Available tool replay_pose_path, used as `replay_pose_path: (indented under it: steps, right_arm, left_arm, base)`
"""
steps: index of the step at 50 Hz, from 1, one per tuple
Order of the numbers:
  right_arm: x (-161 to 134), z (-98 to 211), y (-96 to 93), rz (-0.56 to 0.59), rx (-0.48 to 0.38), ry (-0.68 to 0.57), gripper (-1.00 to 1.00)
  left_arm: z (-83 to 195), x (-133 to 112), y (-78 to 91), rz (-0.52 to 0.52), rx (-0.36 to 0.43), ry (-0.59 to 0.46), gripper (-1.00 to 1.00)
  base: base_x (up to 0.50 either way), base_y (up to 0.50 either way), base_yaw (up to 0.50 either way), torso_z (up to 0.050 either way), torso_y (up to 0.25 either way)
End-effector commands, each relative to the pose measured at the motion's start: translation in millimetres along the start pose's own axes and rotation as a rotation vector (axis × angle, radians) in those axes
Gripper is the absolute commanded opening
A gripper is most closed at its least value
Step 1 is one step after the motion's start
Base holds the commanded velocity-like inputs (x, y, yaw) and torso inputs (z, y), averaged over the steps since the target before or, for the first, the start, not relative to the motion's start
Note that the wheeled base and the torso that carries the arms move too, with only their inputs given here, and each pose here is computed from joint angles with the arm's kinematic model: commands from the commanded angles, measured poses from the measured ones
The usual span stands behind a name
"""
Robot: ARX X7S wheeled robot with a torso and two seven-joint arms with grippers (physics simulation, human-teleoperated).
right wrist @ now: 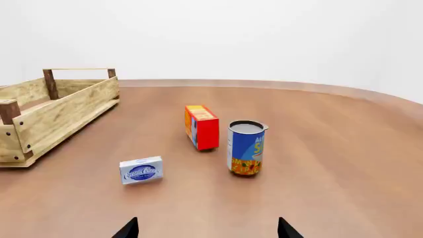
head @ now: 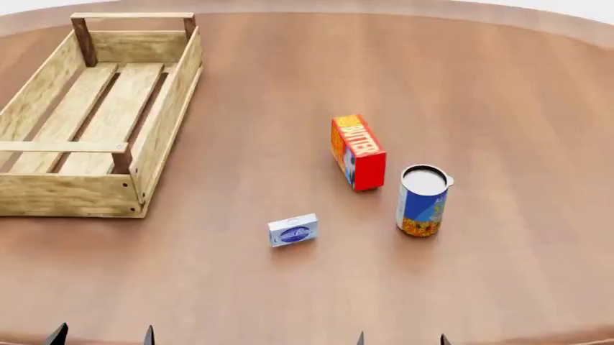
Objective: Pick up the cream cheese and put it in the tray.
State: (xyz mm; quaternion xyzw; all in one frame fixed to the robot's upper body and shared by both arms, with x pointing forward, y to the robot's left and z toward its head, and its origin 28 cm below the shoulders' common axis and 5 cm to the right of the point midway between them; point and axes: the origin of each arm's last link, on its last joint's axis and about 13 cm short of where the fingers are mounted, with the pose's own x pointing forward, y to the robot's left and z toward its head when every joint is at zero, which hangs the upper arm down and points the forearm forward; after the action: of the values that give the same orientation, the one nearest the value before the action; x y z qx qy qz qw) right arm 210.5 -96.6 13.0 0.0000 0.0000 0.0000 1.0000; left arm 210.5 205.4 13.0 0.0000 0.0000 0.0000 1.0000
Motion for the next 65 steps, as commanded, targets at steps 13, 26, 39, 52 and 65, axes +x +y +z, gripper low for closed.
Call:
replay_pose_path:
  steps: [13,26,39,52,65]
  right_arm:
    - [1.9,1.7,-2.3,-0.046,-0.034,-0.027,1.00]
    - [-11.3,19.8,-1.2,-0.064,-0.047,-0.278,1.00]
    - [-25.4,35.8,-3.5,-0.186,-0.057,-0.572,1.00]
    - [-33.6,38.2,-2.6,-0.234,-0.091,-0.715,1.00]
    - [-37.5,40.4,-2.6,-0.243,-0.085,-0.780,1.00]
  left_arm:
    - [10.2,0.4,6.6,0.094,0.020,-0.105,1.00]
    - [31.4,-15.4,10.2,0.148,0.002,-0.447,1.00]
    - [42.2,-31.9,11.1,0.213,0.025,-0.716,1.00]
    - [45.5,-39.8,11.6,0.268,0.065,-0.865,1.00]
    - [46.2,-34.1,16.2,0.306,0.046,-0.874,1.00]
  base:
    - [0.00,0.00,0.00,0.000,0.000]
    - [0.00,0.00,0.00,0.000,0.000]
    - [0.00,0.00,0.00,0.000,0.000]
    - [0.00,0.00,0.00,0.000,0.000]
    - [0.00,0.00,0.00,0.000,0.000]
